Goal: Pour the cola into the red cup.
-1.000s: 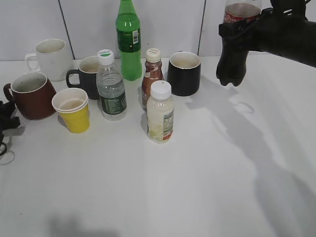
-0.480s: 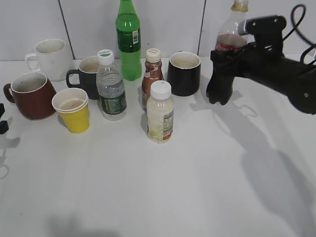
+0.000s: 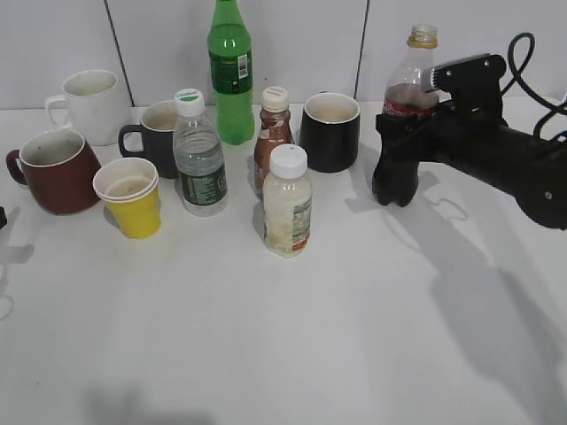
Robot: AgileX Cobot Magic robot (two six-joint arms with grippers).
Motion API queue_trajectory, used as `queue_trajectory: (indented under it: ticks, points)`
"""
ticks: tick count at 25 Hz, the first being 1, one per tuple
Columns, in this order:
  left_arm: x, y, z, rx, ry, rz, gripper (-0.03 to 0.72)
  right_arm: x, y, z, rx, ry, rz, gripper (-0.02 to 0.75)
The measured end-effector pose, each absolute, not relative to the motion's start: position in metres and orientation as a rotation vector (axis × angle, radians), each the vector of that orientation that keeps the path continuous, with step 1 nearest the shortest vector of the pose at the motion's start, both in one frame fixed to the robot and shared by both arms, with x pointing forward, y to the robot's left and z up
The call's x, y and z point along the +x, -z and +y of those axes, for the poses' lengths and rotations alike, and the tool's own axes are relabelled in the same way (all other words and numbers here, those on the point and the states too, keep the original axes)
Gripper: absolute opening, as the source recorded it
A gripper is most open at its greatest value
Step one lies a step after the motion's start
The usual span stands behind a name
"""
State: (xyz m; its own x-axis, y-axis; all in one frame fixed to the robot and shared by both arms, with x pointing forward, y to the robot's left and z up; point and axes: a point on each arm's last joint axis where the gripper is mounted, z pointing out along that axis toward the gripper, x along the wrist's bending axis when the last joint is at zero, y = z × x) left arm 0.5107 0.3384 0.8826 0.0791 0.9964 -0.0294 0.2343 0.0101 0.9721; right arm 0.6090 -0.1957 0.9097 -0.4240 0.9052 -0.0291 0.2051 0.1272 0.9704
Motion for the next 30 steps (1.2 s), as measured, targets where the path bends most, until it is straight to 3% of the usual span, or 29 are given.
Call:
queue_trajectory:
  ticks: [4, 11, 14, 21, 26, 30]
  points:
    - [0.508, -0.881, 0.338, 1.408, -1.004, 1.333, 0.248, 0.599, -0.905, -0.197, 1.061, -1.366, 1.724, 0.485]
    - [0.503, -0.894, 0.336, 1.391, -1.023, 1.307, 0.248, 0.595, -0.917, -0.198, 1.013, -1.396, 1.673, 0.647]
    - [0.502, -0.921, 0.335, 1.322, -1.023, 1.296, 0.249, 0.597, -0.954, -0.199, 0.987, -1.379, 1.641, 0.66]
    - [0.482, -1.008, 0.317, 1.462, -0.965, 1.546, 0.253, 0.561, -1.07, -0.202, 1.049, -1.355, 1.678, 0.645]
    - [0.43, -1.072, 0.303, 1.462, -0.964, 1.598, 0.308, 0.507, -1.113, -0.194, 1.085, -1.266, 1.725, 0.629]
    - [0.375, -1.098, 0.307, 1.394, -1.0, 1.611, 0.34, 0.451, -1.136, -0.194, 1.107, -1.23, 1.752, 0.62]
